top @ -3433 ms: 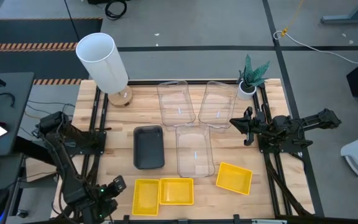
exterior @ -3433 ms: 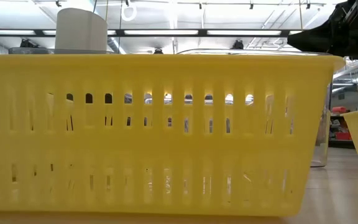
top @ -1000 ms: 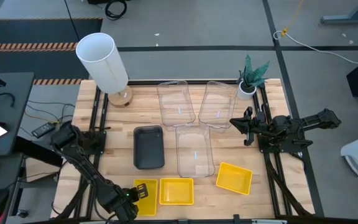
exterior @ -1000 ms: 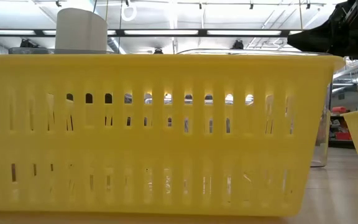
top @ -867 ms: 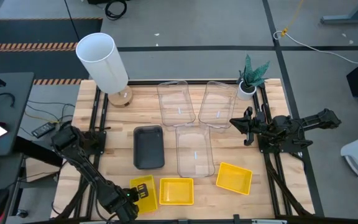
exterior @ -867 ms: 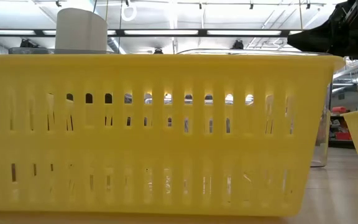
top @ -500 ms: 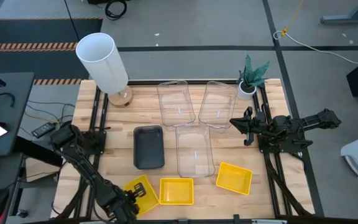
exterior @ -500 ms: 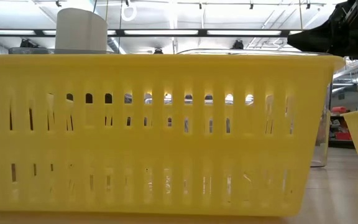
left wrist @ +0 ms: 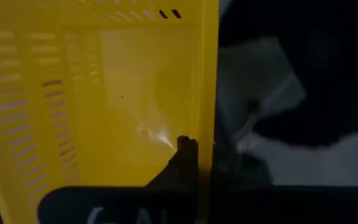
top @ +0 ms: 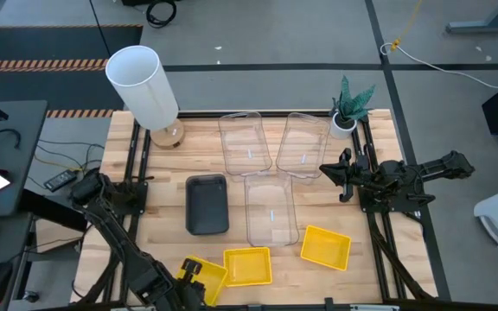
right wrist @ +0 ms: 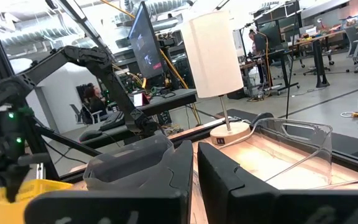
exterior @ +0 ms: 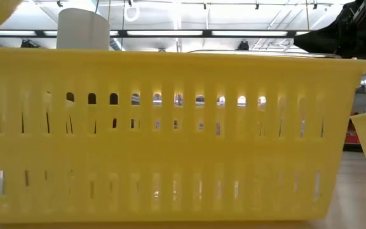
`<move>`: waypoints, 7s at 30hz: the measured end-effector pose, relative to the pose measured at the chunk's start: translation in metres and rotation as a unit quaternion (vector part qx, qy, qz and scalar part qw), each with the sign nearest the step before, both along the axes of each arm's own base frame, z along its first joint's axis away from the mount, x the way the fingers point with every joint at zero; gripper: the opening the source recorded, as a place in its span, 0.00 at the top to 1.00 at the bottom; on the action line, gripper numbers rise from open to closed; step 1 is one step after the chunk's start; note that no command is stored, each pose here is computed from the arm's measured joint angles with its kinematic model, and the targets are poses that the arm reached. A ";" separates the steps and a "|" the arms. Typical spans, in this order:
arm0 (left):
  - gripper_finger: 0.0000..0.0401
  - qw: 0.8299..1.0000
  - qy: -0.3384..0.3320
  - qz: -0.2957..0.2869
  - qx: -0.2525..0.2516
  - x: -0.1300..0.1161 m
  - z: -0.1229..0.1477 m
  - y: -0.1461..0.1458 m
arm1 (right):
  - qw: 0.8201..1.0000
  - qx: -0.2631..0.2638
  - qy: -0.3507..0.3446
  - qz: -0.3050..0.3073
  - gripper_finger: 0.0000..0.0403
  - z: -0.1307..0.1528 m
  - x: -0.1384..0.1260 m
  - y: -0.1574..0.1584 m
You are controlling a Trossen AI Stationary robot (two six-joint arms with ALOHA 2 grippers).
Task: Stack baskets by color
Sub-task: Stack the left yellow bin on top of the middle yellow bin, then stack the bottom transparent bin on top of the top left transparent bin
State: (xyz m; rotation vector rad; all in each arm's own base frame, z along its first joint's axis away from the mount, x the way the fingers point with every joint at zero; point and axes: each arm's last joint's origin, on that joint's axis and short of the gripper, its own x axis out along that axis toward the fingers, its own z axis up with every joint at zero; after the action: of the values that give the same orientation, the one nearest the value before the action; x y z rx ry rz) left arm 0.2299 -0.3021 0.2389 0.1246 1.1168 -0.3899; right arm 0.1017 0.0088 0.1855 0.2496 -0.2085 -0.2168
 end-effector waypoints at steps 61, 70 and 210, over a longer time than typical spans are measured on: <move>0.78 0.974 0.100 0.201 0.003 0.076 -0.029 0.024 | 1.000 0.000 0.000 0.000 0.93 0.000 0.000 0.000; 0.51 0.981 0.093 0.172 -0.011 0.072 -0.012 0.028 | 1.000 0.000 0.000 0.000 0.93 0.000 0.000 0.000; 0.97 0.975 -0.096 0.198 0.036 0.182 -0.035 0.119 | 0.992 0.022 0.061 0.110 0.93 -0.013 0.004 0.007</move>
State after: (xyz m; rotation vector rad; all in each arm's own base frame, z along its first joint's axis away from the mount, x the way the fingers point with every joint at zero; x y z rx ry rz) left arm 0.4115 -0.1831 0.2037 0.0010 0.9362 0.0192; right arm 0.1053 0.0154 0.1724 0.2992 -0.0540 -0.0173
